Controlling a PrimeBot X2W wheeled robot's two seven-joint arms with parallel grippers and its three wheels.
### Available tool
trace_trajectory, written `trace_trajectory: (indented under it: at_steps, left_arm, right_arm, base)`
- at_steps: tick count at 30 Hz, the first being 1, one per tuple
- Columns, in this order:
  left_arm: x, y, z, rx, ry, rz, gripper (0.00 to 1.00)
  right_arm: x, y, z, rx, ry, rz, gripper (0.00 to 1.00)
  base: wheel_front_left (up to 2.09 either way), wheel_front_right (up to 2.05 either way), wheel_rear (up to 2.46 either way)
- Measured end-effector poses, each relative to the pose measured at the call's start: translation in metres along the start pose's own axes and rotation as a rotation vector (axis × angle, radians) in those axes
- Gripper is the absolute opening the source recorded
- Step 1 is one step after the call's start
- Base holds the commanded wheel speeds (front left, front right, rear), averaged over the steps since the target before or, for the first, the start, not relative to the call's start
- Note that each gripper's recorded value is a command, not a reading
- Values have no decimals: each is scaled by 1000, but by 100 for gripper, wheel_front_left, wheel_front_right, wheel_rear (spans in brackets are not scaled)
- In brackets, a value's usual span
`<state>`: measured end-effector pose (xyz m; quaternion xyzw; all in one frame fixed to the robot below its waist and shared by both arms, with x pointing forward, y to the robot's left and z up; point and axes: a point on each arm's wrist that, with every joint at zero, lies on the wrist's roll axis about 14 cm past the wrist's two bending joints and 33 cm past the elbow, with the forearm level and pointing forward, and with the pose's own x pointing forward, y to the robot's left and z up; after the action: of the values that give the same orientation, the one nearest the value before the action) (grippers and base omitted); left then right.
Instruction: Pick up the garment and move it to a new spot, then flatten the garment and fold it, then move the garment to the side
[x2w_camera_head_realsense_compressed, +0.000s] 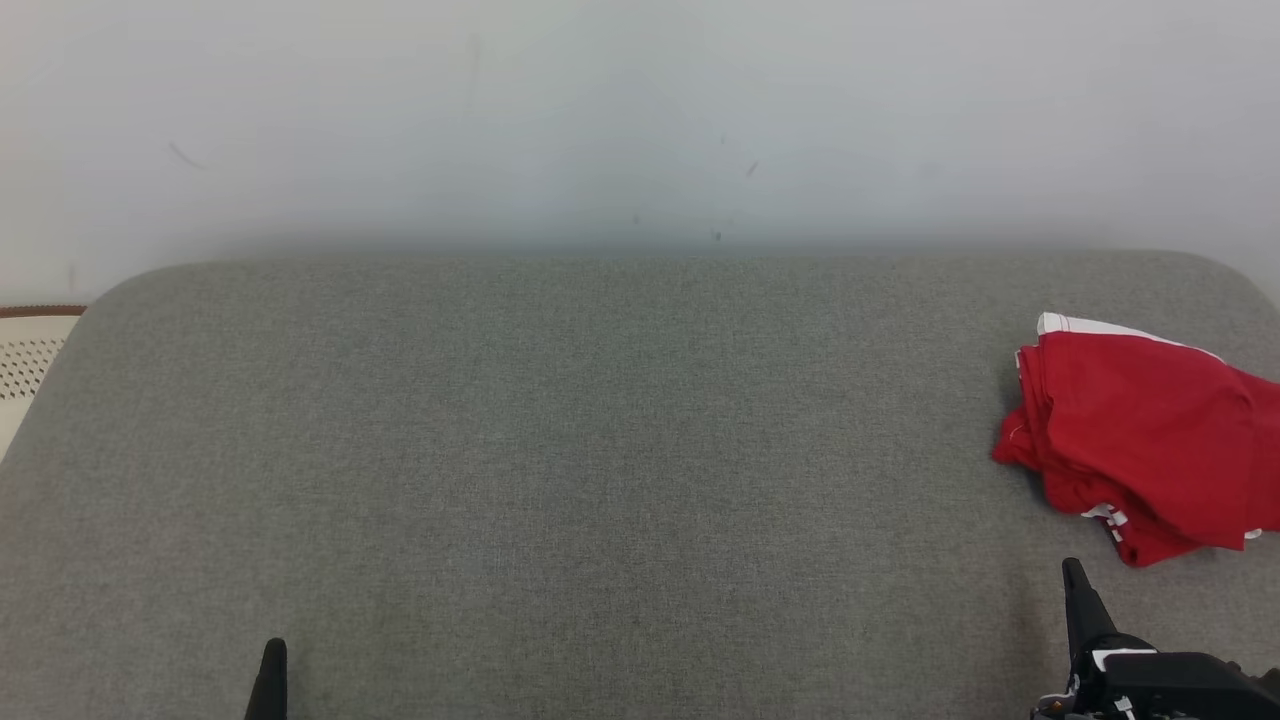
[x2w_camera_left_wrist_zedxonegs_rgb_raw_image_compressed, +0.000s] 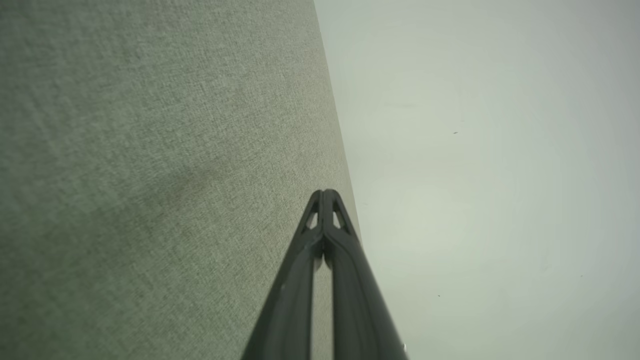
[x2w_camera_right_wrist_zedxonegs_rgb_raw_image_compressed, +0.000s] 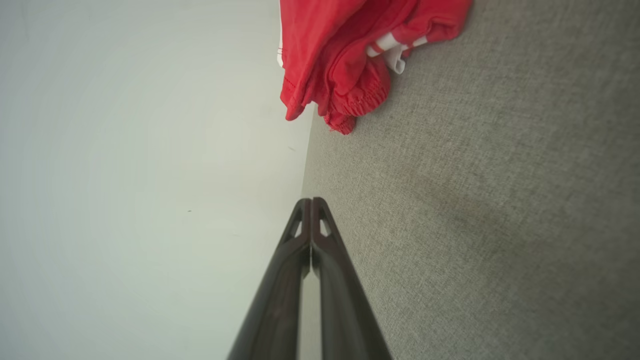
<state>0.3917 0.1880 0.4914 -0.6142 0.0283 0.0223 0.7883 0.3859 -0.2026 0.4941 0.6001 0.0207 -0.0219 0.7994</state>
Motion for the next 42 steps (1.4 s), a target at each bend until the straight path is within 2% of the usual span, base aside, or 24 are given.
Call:
trace_trajectory:
  at_steps: [34, 42]
  left_arm:
    - [0, -10, 14, -246, -15, -58, 0]
    - [0, -10, 14, -252, -15, -59, 0]
  right_arm:
    - [10, 14, 2, 280, 12, 54, 0]
    - [10, 14, 2, 283, 10, 55, 0]
  base:
    - [0, 0, 0]
    - [0, 0, 0]
